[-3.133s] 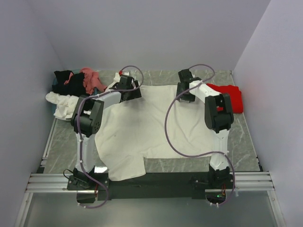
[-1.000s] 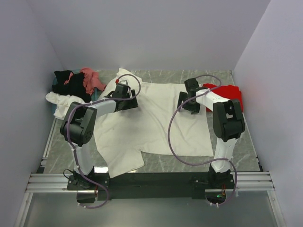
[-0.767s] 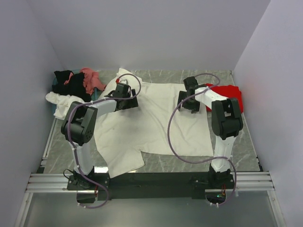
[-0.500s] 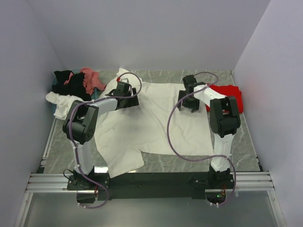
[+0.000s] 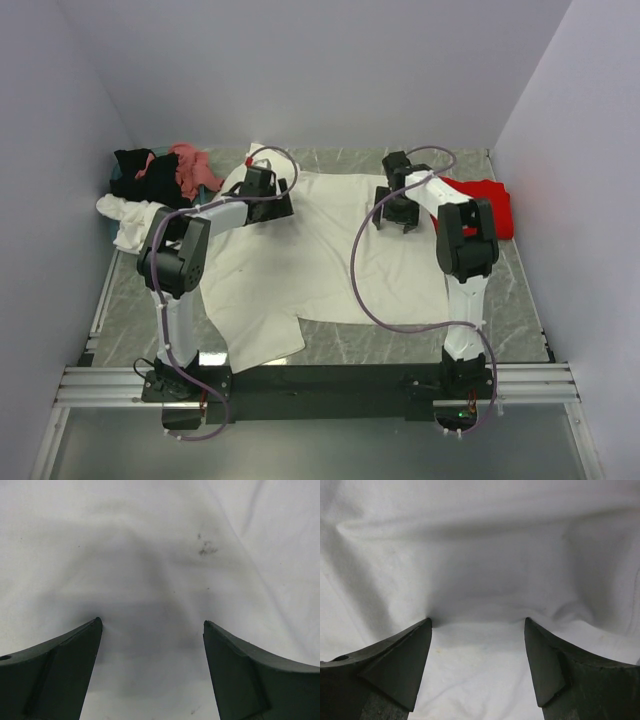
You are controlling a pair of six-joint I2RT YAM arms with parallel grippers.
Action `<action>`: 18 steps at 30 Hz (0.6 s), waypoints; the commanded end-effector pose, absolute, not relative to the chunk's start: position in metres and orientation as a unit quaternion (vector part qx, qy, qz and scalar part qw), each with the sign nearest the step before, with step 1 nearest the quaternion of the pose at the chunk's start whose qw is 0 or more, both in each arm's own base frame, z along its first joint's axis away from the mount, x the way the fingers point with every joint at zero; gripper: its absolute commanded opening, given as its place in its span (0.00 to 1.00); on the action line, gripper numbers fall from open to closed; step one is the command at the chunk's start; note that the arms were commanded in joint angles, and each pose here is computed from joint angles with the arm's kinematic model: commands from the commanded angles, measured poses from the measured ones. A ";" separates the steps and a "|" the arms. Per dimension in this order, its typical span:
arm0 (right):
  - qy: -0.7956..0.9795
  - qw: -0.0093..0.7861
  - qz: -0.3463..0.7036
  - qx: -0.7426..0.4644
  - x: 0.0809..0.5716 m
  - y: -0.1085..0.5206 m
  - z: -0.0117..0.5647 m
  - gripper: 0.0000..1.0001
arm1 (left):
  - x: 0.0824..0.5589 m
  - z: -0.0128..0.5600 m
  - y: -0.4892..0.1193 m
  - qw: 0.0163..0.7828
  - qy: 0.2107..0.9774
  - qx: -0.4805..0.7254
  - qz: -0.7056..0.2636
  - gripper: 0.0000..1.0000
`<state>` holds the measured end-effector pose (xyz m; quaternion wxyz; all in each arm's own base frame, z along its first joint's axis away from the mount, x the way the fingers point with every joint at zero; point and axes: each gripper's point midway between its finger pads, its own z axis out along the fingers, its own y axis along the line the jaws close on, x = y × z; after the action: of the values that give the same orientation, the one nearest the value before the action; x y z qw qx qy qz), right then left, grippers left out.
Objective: Fold and stack the t-shirts
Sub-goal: Fold the tshirt
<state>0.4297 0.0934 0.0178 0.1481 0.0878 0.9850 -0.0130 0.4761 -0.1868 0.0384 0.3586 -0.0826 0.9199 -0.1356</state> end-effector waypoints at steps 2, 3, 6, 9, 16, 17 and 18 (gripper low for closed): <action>0.985 0.144 -0.023 0.088 0.440 0.090 0.017 0.81 | 0.481 0.028 -0.186 0.344 0.926 -0.073 -0.140 0.89; 0.985 0.148 -0.021 0.088 0.444 0.091 0.020 0.81 | 0.484 0.029 -0.186 0.346 0.925 -0.073 -0.141 0.89; 0.985 0.146 -0.020 0.088 0.449 0.092 0.021 0.81 | 0.489 0.027 -0.184 0.344 0.926 -0.074 -0.140 0.89; 0.985 0.144 -0.017 0.089 0.453 0.093 0.022 0.81 | 0.495 0.025 -0.182 0.343 0.926 -0.076 -0.141 0.89; 0.986 0.139 -0.016 0.089 0.462 0.093 0.022 0.82 | 0.505 0.022 -0.184 0.341 0.925 -0.076 -0.148 0.89; 0.986 0.136 -0.017 0.089 0.463 0.092 0.022 0.82 | 0.509 0.025 -0.185 0.344 0.924 -0.075 -0.149 0.89; 0.986 0.142 -0.015 0.090 0.468 0.093 0.026 0.82 | 0.511 0.025 -0.185 0.344 0.924 -0.074 -0.149 0.89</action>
<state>0.4568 0.0985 0.0187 0.1354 0.0872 0.9869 -0.0136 0.5104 -0.1863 0.0406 0.3668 -0.0817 0.9142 -0.1519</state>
